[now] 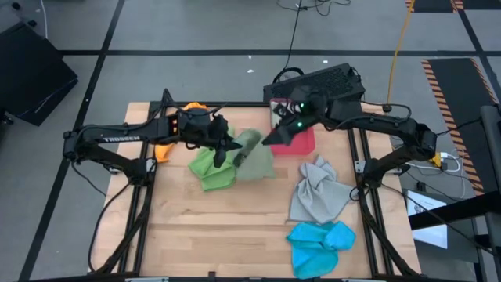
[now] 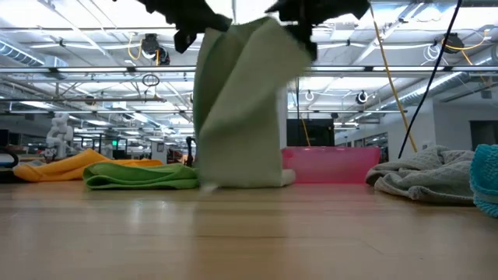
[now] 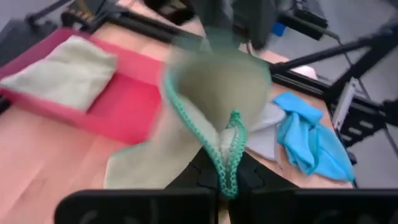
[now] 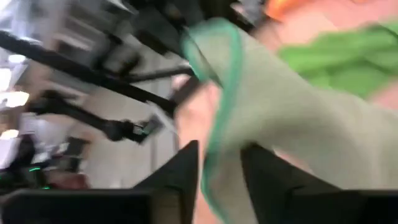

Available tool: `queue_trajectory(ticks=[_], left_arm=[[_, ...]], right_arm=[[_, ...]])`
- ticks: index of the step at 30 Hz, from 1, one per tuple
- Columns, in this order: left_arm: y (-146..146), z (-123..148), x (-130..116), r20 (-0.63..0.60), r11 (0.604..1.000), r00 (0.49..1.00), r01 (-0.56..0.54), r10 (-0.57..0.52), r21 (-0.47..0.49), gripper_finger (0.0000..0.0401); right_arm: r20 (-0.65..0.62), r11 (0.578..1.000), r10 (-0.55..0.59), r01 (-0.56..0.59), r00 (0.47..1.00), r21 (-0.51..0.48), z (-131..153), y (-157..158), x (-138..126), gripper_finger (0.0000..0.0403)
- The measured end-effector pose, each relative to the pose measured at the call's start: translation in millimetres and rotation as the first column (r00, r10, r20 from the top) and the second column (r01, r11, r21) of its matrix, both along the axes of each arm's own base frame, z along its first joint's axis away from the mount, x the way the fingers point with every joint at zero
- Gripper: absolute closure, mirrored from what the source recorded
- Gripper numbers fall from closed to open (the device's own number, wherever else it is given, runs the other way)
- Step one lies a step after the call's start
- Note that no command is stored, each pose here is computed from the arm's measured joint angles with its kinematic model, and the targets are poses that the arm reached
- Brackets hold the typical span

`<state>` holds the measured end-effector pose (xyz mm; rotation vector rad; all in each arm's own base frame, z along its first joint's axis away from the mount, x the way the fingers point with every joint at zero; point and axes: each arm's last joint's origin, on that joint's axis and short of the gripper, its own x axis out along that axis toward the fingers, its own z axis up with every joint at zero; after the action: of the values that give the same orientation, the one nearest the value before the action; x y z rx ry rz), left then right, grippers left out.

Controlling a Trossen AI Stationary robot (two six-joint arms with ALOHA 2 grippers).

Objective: Fold microfiber towels
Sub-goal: Fold the light green microfiber cloth

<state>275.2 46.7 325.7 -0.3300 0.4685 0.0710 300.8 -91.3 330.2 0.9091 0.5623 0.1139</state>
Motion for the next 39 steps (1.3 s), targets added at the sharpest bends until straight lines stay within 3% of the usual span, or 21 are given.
queue_trajectory(ticks=[5, 8, 12, 19, 22, 25, 30, 33, 36, 39], left_arm=[[-1.3, 1.2, 0.7, 0.012, 0.998, 1.000, -0.021, 0.022, -0.064, 0.0386], [-2.5, 1.4, 1.0, 0.013, 0.995, 1.000, -0.027, 0.029, -0.091, 0.0395], [-2.7, 0.3, 0.4, -0.001, 0.993, 0.999, -0.036, 0.036, -0.110, 0.0387], [-3.7, 0.3, 0.4, 0.000, 0.991, 1.000, -0.011, 0.011, -0.132, 0.0395], [-4.6, 0.3, 0.5, 0.000, 0.991, 1.000, -0.007, 0.007, -0.133, 0.0387], [-6.1, 0.3, 0.7, -0.001, 0.990, 1.000, -0.004, 0.004, -0.139, 0.0388], [-9.8, 0.3, 1.2, -0.004, 0.984, 1.000, -0.011, 0.011, -0.178, 0.0392], [-12.6, 0.3, 1.6, -0.004, 0.984, 1.000, -0.003, 0.002, -0.179, 0.0386], [-13.5, 0.4, 1.8, -0.003, 0.984, 1.000, -0.001, 0.000, -0.178, 0.0394], [-13.3, 0.4, 1.8, -0.004, 0.984, 1.000, -0.005, 0.004, -0.180, 0.0394]], right_arm=[[-0.230, 0.996, -0.075, 0.063, 0.970, -0.058, -16.6, 15.1, -8.3, 0.0209], [-0.291, 0.989, -0.037, -0.006, 0.956, -0.145, -22.3, 29.4, -9.9, 0.0185], [-0.299, 0.947, 0.015, -0.110, 0.954, -0.302, -24.3, 55.2, -6.3, 0.0173], [-0.211, 0.849, 0.089, -0.185, 0.973, -0.495, -31.0, 109.2, 2.4, 0.0175], [-0.195, 0.857, 0.019, -0.117, 0.981, -0.502, -50.3, 129.4, 1.5, 0.0175], [-0.135, 0.837, -0.037, -0.043, 0.990, -0.545, -70.4, 147.5, -1.3, 0.0168], [0.026, 0.724, -0.130, 0.113, 0.991, -0.681, -95.9, 167.3, -7.1, 0.0142], [0.052, 0.671, -0.192, 0.170, 0.980, -0.722, -113.8, 173.5, -7.9, 0.0124], [0.067, 0.662, -0.204, 0.188, 0.977, -0.726, -128.9, 179.9, 0.2, 0.0111], [0.090, 0.679, -0.223, 0.221, 0.971, -0.700, -139.3, 185.6, 14.9, 0.0106]])
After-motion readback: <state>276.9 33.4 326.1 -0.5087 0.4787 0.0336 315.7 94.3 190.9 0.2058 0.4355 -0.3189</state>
